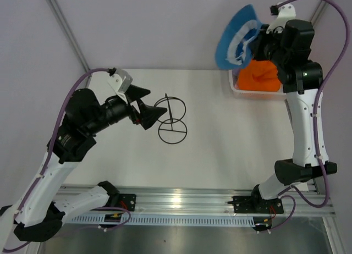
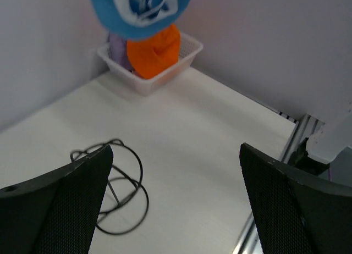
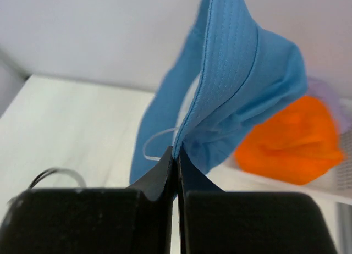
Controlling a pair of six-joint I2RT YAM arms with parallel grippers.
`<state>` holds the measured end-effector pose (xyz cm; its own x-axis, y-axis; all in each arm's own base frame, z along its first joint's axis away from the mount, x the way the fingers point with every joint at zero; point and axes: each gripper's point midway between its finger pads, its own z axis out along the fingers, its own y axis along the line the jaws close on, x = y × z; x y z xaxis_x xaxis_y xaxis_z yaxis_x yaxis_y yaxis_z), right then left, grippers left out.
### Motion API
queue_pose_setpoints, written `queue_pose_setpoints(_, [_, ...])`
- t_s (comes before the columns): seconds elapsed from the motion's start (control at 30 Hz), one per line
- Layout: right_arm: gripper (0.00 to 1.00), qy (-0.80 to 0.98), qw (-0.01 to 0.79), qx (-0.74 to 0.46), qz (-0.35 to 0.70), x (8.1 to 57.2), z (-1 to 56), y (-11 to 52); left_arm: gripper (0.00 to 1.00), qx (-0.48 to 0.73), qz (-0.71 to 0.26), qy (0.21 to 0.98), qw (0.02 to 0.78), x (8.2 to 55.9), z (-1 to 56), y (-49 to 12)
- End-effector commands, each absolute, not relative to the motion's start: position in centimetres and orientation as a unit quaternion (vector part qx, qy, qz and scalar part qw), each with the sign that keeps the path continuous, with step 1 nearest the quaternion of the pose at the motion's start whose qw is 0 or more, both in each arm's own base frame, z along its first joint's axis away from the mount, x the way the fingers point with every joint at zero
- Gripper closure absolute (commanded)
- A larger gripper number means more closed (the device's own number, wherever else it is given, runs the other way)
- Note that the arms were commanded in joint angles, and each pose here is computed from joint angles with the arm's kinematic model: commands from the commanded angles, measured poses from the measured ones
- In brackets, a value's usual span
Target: Stack the hats
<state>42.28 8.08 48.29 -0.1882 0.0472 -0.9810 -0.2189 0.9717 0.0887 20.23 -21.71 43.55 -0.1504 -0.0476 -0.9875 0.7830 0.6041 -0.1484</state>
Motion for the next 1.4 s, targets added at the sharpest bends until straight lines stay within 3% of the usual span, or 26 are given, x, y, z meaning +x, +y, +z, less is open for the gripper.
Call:
queue_pose_setpoints(0.0, [1.00, 0.815, 0.541, -0.105, 0.181, 39.1, 43.5, 14.4, 0.00, 0.361, -0.349, 0.547, 0.670, 21.3, 48.2, -24.5])
queue_pose_setpoints(0.2, [1.00, 0.815, 0.511, -0.132, 0.238, 36.2, 43.3, 19.0, 0.01, 0.400, -0.383, 0.520, 0.650, 22.5, 49.6, -28.6])
queue_pose_setpoints(0.37, [1.00, 0.813, 0.496, -0.098, 0.288, 35.5, 43.7, 21.5, 0.03, 0.386, -0.362, 0.594, 0.606, 25.5, 45.6, -32.2])
queue_pose_setpoints(0.5, [1.00, 0.825, 0.498, -0.023, 0.267, 36.1, 43.2, 21.8, 0.04, 0.339, -0.312, 0.651, 0.603, 27.8, 43.6, -33.5])
queue_pose_setpoints(0.73, [1.00, 0.835, 0.466, 0.099, 0.276, 36.0, 42.1, 22.2, 0.05, 0.294, -0.243, 0.685, 0.621, 29.8, 42.3, -35.9])
queue_pose_setpoints(0.9, [1.00, 0.825, 0.473, 0.111, 0.288, 35.3, 42.9, 22.4, 0.14, 0.254, -0.214, 0.717, 0.613, 32.1, 41.0, -36.5])
queue_pose_setpoints(1.0, [1.00, 0.819, 0.481, 0.110, 0.292, 34.9, 43.3, 22.1, 0.38, 0.254, -0.224, 0.720, 0.606, 32.2, 40.6, -37.2])
queue_pose_setpoints(1.03, [1.00, 0.814, 0.488, 0.107, 0.294, 35.0, 43.6, 22.1, 0.55, 0.250, -0.227, 0.719, 0.607, 32.2, 40.7, -37.3])
queue_pose_setpoints(1.1, [1.00, 0.815, 0.488, 0.108, 0.292, 34.9, 43.3, 21.9, 0.75, 0.241, -0.232, 0.724, 0.603, 32.2, 40.4, -37.3])
queue_pose_setpoints(1.17, [1.00, 0.814, 0.487, 0.108, 0.296, 34.8, 43.4, 22.0, 0.77, 0.240, -0.233, 0.726, 0.600, 32.1, 40.3, -37.3])
queue_pose_setpoints(1.3, [1.00, 0.808, 0.492, 0.102, 0.308, 34.6, 43.7, 22.2, 0.99, 0.242, -0.232, 0.732, 0.593, 32.0, 39.5, -37.3])
queue_pose_setpoints(1.37, [1.00, 0.804, 0.495, 0.101, 0.313, 34.6, 43.9, 22.3, 0.99, 0.237, -0.234, 0.732, 0.594, 32.0, 39.5, -37.1])
